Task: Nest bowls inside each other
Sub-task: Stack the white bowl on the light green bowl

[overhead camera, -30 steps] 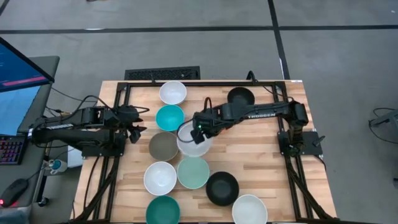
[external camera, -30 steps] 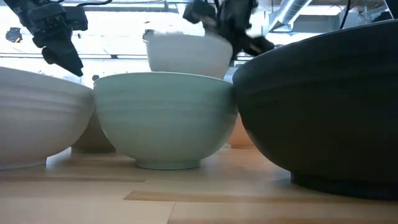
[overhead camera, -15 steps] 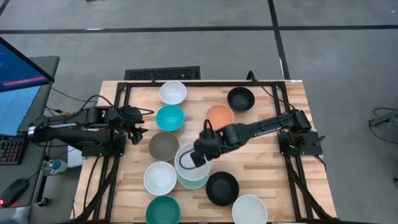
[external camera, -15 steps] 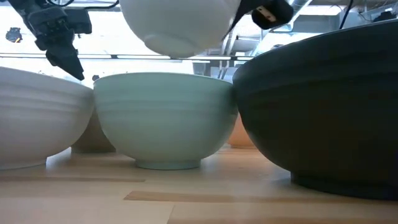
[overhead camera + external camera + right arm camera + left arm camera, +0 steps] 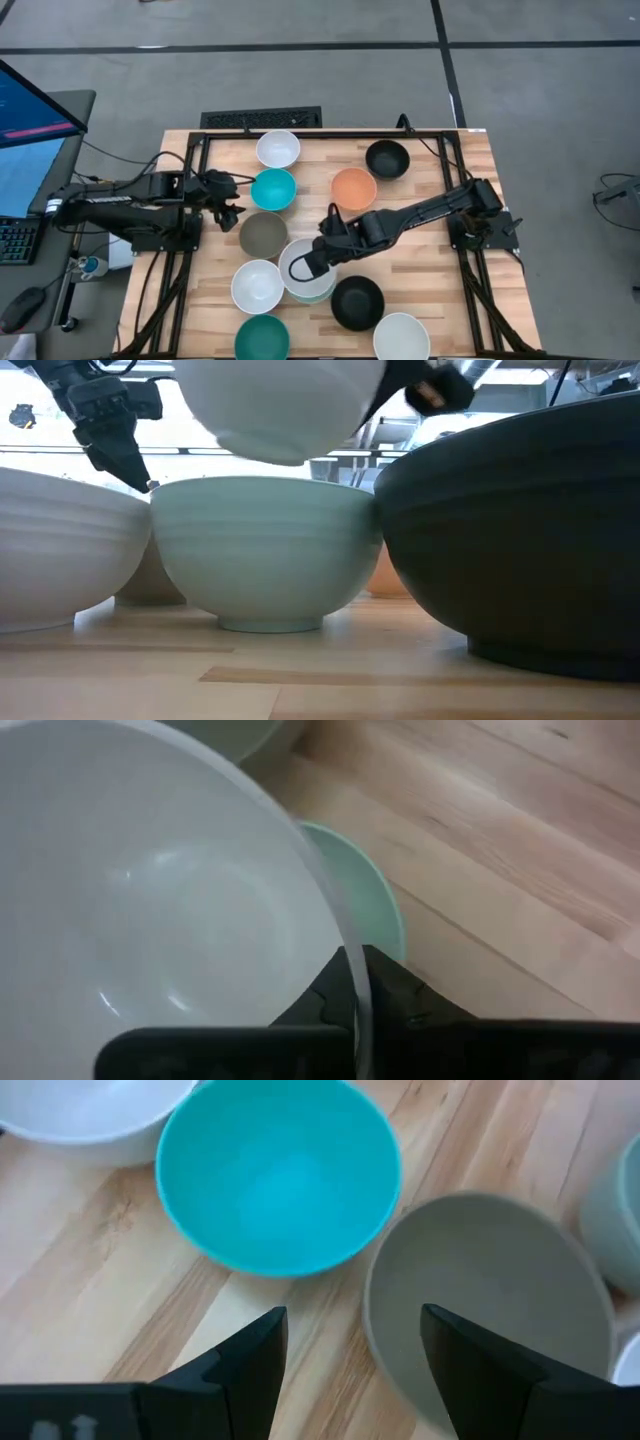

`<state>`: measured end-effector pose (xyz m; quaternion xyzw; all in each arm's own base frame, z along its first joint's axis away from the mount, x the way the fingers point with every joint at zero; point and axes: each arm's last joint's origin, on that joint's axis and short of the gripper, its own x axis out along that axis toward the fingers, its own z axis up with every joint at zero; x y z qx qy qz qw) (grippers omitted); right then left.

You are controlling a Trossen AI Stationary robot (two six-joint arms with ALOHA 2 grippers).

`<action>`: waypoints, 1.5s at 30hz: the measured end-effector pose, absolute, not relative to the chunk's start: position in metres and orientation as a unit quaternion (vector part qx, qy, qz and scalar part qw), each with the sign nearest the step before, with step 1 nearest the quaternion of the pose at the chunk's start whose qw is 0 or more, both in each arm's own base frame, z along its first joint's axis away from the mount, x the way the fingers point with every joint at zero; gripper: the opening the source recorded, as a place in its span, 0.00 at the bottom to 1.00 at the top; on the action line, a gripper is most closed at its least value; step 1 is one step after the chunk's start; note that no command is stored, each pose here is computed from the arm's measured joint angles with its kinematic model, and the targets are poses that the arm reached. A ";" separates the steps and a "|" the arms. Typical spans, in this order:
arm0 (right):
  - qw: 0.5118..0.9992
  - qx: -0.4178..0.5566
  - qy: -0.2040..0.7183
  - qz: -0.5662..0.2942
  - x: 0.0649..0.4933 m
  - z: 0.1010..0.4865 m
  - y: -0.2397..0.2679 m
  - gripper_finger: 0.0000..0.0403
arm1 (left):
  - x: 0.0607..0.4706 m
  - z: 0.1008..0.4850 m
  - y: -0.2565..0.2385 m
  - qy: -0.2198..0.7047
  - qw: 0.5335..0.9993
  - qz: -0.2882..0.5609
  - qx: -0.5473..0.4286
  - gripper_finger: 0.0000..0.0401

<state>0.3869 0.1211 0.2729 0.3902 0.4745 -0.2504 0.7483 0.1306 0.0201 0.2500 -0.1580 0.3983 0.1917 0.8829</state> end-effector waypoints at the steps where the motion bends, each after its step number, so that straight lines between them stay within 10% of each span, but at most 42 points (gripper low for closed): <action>1: 0.749 0.392 0.472 -0.249 0.388 0.270 0.121 0.09 | 0.132 0.251 0.019 0.391 0.887 0.187 -0.158 0.55; 26: 0.725 0.447 0.452 -0.265 0.386 0.235 0.128 0.05 | 0.135 0.260 0.007 0.347 0.916 0.159 -0.123 0.55; 45: 0.708 0.450 0.479 -0.259 0.388 0.222 0.138 0.28 | 0.133 0.258 0.007 0.360 0.911 0.160 -0.119 0.55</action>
